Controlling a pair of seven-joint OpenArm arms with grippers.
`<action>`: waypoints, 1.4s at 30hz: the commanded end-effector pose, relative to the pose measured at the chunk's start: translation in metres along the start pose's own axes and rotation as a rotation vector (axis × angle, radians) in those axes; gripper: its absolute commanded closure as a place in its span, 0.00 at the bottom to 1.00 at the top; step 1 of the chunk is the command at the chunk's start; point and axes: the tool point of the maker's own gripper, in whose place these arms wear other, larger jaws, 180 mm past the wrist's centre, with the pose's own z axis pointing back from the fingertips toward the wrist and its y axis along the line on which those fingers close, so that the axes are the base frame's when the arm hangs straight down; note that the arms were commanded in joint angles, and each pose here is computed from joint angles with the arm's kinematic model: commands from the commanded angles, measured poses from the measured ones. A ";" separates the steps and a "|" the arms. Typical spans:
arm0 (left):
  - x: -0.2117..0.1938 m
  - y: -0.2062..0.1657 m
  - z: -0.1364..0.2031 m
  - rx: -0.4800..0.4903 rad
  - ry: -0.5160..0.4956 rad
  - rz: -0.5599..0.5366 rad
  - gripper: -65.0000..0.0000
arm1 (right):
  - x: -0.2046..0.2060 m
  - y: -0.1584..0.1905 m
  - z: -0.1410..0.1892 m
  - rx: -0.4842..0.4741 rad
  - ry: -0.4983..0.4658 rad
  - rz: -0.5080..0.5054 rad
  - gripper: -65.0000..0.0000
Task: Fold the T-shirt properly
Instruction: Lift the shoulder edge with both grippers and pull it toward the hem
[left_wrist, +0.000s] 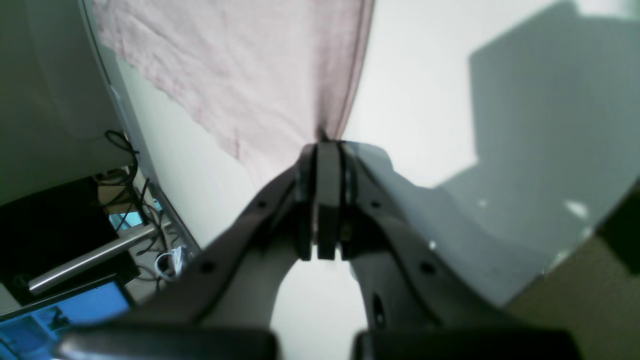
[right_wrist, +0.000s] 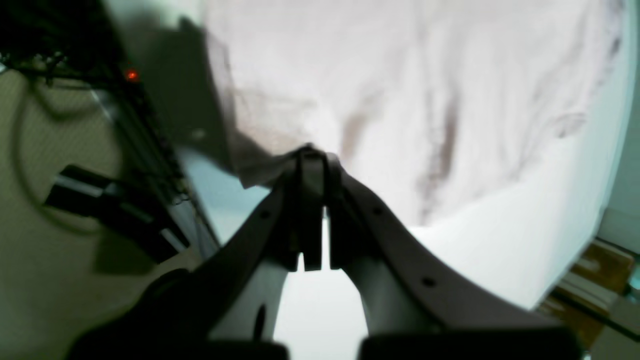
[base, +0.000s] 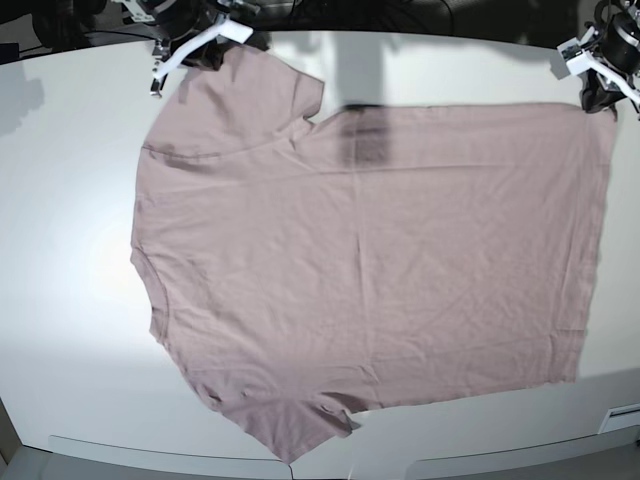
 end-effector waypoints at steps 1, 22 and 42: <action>-0.005 0.010 0.003 0.036 0.010 -0.021 1.00 | 0.004 -0.009 0.005 -0.031 -0.011 -0.006 1.00; 0.027 0.096 0.002 0.354 -0.034 -0.040 1.00 | -0.003 -0.112 0.021 -0.399 0.004 -0.149 1.00; 0.034 0.172 -0.030 0.465 -0.083 0.244 1.00 | 0.027 -0.196 -0.022 -0.548 -0.125 -0.500 1.00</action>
